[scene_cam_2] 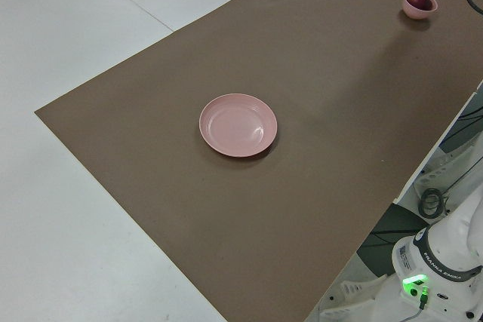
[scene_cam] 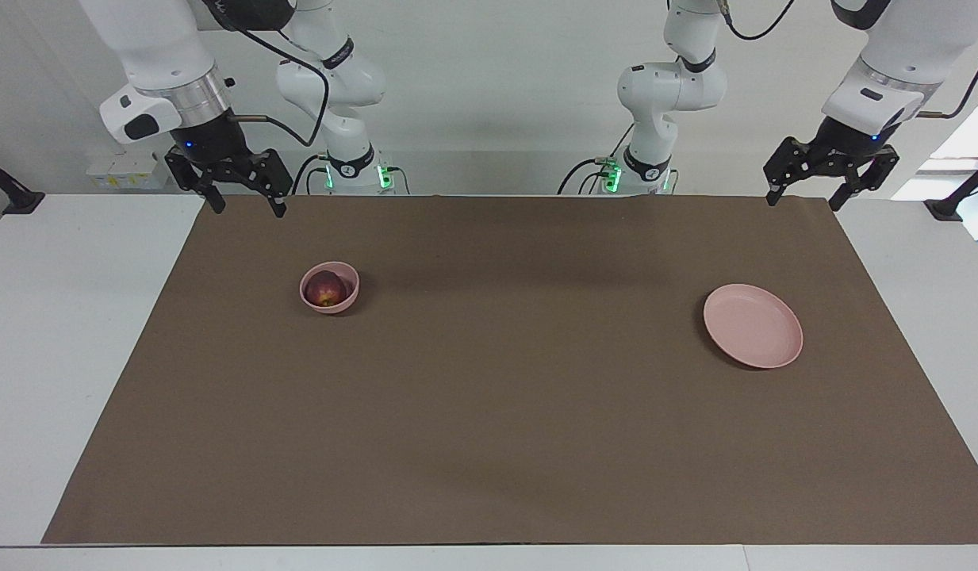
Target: Move apple from plate to bowl
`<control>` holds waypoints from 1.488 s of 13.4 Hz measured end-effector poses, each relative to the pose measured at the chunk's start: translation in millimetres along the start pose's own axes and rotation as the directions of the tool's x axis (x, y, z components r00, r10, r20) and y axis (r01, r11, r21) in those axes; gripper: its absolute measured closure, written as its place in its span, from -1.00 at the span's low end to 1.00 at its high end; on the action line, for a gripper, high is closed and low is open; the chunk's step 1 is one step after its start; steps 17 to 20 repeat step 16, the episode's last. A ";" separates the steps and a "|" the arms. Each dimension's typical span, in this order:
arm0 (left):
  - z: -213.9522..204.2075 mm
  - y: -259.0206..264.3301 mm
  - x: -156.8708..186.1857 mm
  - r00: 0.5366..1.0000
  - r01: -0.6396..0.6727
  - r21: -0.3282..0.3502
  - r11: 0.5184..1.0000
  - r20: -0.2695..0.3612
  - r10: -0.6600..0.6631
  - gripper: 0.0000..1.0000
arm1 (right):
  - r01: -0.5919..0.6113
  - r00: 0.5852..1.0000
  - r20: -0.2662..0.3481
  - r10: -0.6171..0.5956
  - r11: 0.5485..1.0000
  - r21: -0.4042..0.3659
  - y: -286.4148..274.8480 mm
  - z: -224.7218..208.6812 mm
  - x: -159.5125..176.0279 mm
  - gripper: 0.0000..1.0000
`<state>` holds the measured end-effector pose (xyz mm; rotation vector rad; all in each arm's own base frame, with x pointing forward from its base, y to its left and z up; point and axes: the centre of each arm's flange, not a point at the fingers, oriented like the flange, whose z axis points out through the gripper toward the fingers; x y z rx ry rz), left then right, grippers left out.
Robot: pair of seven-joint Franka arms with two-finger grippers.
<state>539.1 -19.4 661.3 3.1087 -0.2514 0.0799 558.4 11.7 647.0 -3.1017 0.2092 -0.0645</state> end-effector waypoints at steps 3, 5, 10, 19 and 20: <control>0.0 0.0 0.0 1.000 0.000 0.000 1.000 0.000 0.000 -1.00 | 0.000 1.000 0.001 0.000 1.000 0.000 0.0 0.3 0.0 -1.00; 0.0 0.0 0.0 1.000 0.000 0.000 1.000 0.000 0.000 -1.00 | 0.000 1.000 0.001 0.000 1.000 -0.001 0.0 0.7 0.0 -1.00; 0.0 0.0 0.0 1.000 0.000 0.000 1.000 0.000 0.000 -1.00 | 0.000 1.000 0.002 0.000 1.000 -0.001 0.1 0.9 0.0 -1.00; 0.0 0.0 0.0 1.000 0.000 0.000 1.000 0.000 0.000 -1.00 | -0.008 1.000 0.003 0.008 1.000 -0.001 4.2 1.0 0.6 -1.00; 0.0 0.0 0.0 1.000 0.000 0.000 1.000 0.000 0.000 -1.00 | -0.008 1.000 0.003 0.008 1.000 -0.001 4.2 1.0 0.6 -1.00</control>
